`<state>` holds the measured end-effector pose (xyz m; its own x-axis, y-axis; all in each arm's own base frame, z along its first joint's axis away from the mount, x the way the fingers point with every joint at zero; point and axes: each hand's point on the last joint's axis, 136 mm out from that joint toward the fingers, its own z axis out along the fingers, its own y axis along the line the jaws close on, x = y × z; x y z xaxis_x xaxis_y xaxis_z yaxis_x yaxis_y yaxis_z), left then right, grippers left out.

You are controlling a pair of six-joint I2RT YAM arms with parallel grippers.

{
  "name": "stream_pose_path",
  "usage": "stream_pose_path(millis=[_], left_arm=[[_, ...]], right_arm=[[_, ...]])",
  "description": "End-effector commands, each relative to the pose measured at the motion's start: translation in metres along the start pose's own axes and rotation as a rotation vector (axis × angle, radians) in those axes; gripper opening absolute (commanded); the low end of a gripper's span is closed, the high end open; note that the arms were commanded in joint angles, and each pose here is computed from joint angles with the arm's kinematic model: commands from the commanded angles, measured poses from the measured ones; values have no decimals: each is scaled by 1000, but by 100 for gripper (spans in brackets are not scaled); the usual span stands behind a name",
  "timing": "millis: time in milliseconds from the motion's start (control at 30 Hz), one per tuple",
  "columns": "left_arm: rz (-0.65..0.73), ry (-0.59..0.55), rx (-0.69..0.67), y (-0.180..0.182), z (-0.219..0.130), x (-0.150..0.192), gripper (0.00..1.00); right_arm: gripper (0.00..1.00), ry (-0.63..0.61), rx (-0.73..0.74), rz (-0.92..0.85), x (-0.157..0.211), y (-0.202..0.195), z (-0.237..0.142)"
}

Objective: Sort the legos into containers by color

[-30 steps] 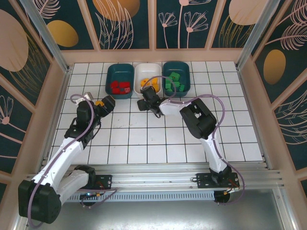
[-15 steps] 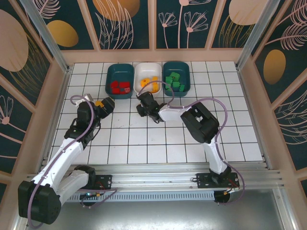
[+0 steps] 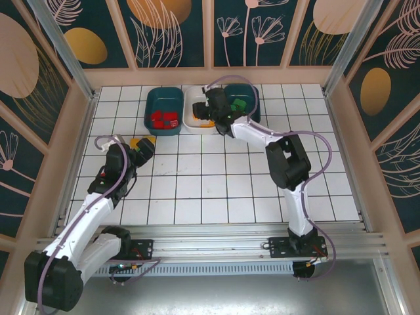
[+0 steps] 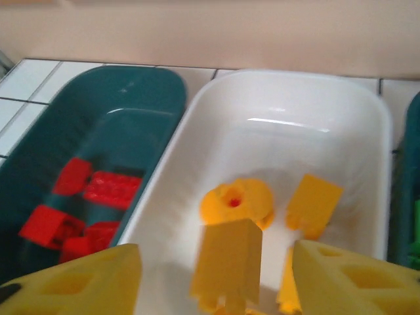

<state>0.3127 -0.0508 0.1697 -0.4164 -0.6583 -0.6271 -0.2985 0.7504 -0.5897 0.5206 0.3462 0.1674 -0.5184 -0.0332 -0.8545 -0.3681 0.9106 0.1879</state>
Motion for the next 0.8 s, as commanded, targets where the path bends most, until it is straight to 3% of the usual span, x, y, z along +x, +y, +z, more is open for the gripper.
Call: stream_pose_path(millis=[0, 200, 433, 533, 667, 767], left_arm=[[-34, -12, -54, 18, -4, 4, 98], [-115, -80, -118, 45, -16, 5, 99], [-191, -222, -247, 88, -39, -5, 99], [-208, -259, -237, 88, -35, -12, 98], [-184, -249, -300, 91, -13, -26, 92], [-191, -236, -388, 110, 5, -40, 90]], right_arm=[[69, 30, -7, -22, -5, 10, -1], [70, -29, -14, -12, -23, 16, -43], [71, -16, 8, 36, 53, 4, -119], [62, 14, 34, 39, 88, -16, -132], [44, 37, 6, 58, 126, -32, -141], [43, -10, 8, 71, 129, -39, -153]])
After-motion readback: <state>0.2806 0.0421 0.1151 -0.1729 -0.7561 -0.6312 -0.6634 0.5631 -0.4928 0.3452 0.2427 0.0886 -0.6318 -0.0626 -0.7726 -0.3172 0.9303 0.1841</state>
